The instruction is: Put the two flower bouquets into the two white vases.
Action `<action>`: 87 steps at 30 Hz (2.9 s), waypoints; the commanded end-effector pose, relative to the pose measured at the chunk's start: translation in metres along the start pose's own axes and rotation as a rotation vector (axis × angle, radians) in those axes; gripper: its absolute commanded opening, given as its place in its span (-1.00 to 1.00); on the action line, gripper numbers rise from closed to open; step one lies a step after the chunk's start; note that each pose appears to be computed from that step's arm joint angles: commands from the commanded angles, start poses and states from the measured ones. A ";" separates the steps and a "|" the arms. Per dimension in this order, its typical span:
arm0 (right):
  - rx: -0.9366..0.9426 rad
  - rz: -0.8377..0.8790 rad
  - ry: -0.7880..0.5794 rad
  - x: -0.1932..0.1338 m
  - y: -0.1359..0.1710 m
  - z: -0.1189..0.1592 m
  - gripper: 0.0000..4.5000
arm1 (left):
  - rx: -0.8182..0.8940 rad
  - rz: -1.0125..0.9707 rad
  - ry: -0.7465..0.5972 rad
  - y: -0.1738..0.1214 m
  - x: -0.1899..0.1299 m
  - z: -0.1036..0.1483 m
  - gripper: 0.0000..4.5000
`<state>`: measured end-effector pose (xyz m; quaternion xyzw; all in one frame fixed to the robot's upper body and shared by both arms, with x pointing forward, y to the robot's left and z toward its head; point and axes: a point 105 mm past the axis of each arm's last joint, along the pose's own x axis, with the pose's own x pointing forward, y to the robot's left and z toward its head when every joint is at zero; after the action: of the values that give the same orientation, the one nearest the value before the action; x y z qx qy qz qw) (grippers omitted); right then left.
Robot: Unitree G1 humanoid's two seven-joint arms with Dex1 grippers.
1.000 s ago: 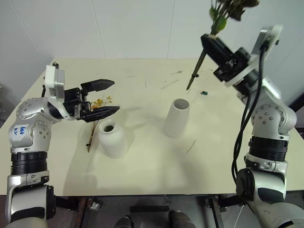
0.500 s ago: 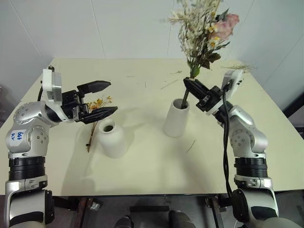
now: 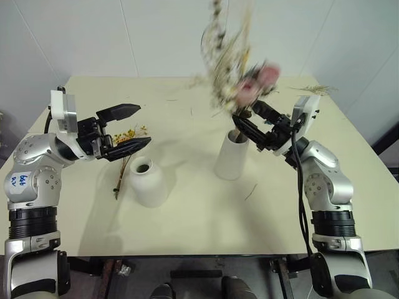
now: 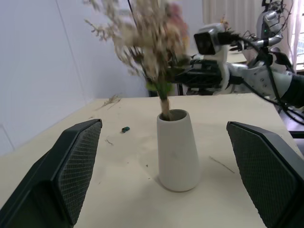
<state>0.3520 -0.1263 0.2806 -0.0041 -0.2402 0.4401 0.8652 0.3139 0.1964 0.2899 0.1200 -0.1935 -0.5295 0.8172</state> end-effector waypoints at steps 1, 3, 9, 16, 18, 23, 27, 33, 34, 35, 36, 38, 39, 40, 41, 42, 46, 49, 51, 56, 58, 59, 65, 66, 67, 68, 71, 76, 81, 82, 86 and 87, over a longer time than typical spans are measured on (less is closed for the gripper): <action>-0.077 0.009 0.004 -0.017 -0.005 0.015 0.96 | 0.043 0.118 0.108 0.017 -0.011 -0.004 1.00; -0.090 0.015 0.058 -0.029 -0.011 0.016 0.96 | 0.036 0.190 0.191 0.026 -0.016 -0.013 1.00; -0.123 0.095 0.284 -0.079 -0.020 0.020 0.96 | -0.022 0.535 0.453 0.061 -0.045 -0.035 1.00; -0.103 0.367 0.432 -0.086 0.024 0.045 0.96 | -0.251 0.779 0.939 0.056 -0.096 -0.086 1.00; -0.088 0.420 0.434 -0.081 0.036 0.050 0.96 | -0.277 0.810 1.010 0.053 -0.101 -0.094 1.00; -0.093 0.496 0.409 -0.071 0.050 0.054 0.96 | -0.435 0.797 1.062 0.031 -0.088 -0.113 1.00; -0.092 0.501 0.384 -0.067 0.054 0.052 0.96 | -0.480 0.782 1.054 0.023 -0.072 -0.118 1.00; -0.059 0.505 0.339 -0.064 0.068 0.046 0.96 | -0.563 0.763 1.096 0.012 -0.062 -0.131 1.00; -0.058 0.504 0.336 -0.064 0.069 0.045 0.96 | -0.562 0.760 1.097 0.012 -0.064 -0.132 1.00; -0.059 0.503 0.335 -0.064 0.069 0.045 0.96 | -0.556 0.760 1.098 0.013 -0.064 -0.133 1.00; -0.058 0.503 0.334 -0.063 0.070 0.045 0.96 | -0.550 0.757 1.095 0.014 -0.063 -0.132 1.00; -0.057 0.501 0.333 -0.064 0.070 0.044 0.96 | -0.539 0.748 1.090 0.016 -0.060 -0.128 1.00; -0.056 0.500 0.333 -0.064 0.070 0.044 0.96 | -0.533 0.743 1.090 0.017 -0.059 -0.126 1.00; -0.055 0.498 0.332 -0.064 0.070 0.044 0.96 | -0.523 0.736 1.096 0.017 -0.059 -0.124 1.00; -0.054 0.496 0.331 -0.064 0.070 0.043 0.96 | -0.516 0.732 1.101 0.018 -0.060 -0.122 1.00; -0.054 0.493 0.331 -0.064 0.070 0.043 0.96 | -0.489 0.727 1.110 0.020 -0.061 -0.119 1.00; -0.052 0.483 0.332 -0.066 0.069 0.041 0.96 | -0.437 0.685 1.086 0.027 -0.054 -0.100 1.00; -0.054 0.481 0.332 -0.065 0.068 0.040 0.96 | -0.426 0.628 1.087 0.026 -0.047 -0.093 1.00; -0.056 0.480 0.331 -0.064 0.067 0.040 0.96 | -0.421 0.590 1.097 0.023 -0.044 -0.092 1.00; -0.063 0.481 0.324 -0.060 0.069 0.040 0.96 | -0.392 0.500 1.155 0.022 -0.041 -0.103 1.00; -0.064 0.481 0.322 -0.060 0.069 0.041 0.96 | -0.393 0.484 1.165 0.024 -0.040 -0.106 1.00; -0.064 0.482 0.321 -0.059 0.070 0.041 0.96 | -0.387 0.474 1.174 0.026 -0.040 -0.108 1.00; -0.073 0.467 0.317 -0.059 0.072 0.043 0.96 | -0.378 0.398 1.227 0.030 -0.035 -0.127 1.00; -0.074 0.462 0.315 -0.060 0.073 0.043 0.96 | -0.380 0.384 1.238 0.029 -0.035 -0.131 1.00; -0.074 0.459 0.314 -0.060 0.074 0.043 0.96 | -0.385 0.374 1.248 0.028 -0.035 -0.134 1.00; -0.074 0.455 0.313 -0.060 0.075 0.043 0.96 | -0.390 0.361 1.260 0.027 -0.036 -0.138 1.00; -0.075 0.447 0.311 -0.060 0.076 0.044 0.96 | -0.389 0.339 1.282 0.025 -0.038 -0.143 1.00; -0.073 0.434 0.291 -0.060 0.077 0.047 1.00 | -0.367 0.335 1.297 0.028 -0.040 -0.149 0.82; -0.085 0.454 0.290 -0.061 0.080 0.049 1.00 | -0.349 0.336 1.302 0.032 -0.042 -0.146 0.23; -0.091 0.456 0.283 -0.061 0.080 0.050 1.00 | -0.348 0.338 1.302 0.033 -0.042 -0.145 0.07; -0.112 0.463 0.253 -0.057 0.083 0.056 1.00 | -0.346 0.353 1.297 0.035 -0.047 -0.143 -0.45; -0.112 0.466 0.251 -0.057 0.083 0.056 1.00 | -0.346 0.362 1.296 0.037 -0.049 -0.142 -0.57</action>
<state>0.2478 -0.1331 0.2732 -0.1462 -0.1062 0.6047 0.7757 0.3889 0.2393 0.1610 0.2377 0.4032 -0.2607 0.8444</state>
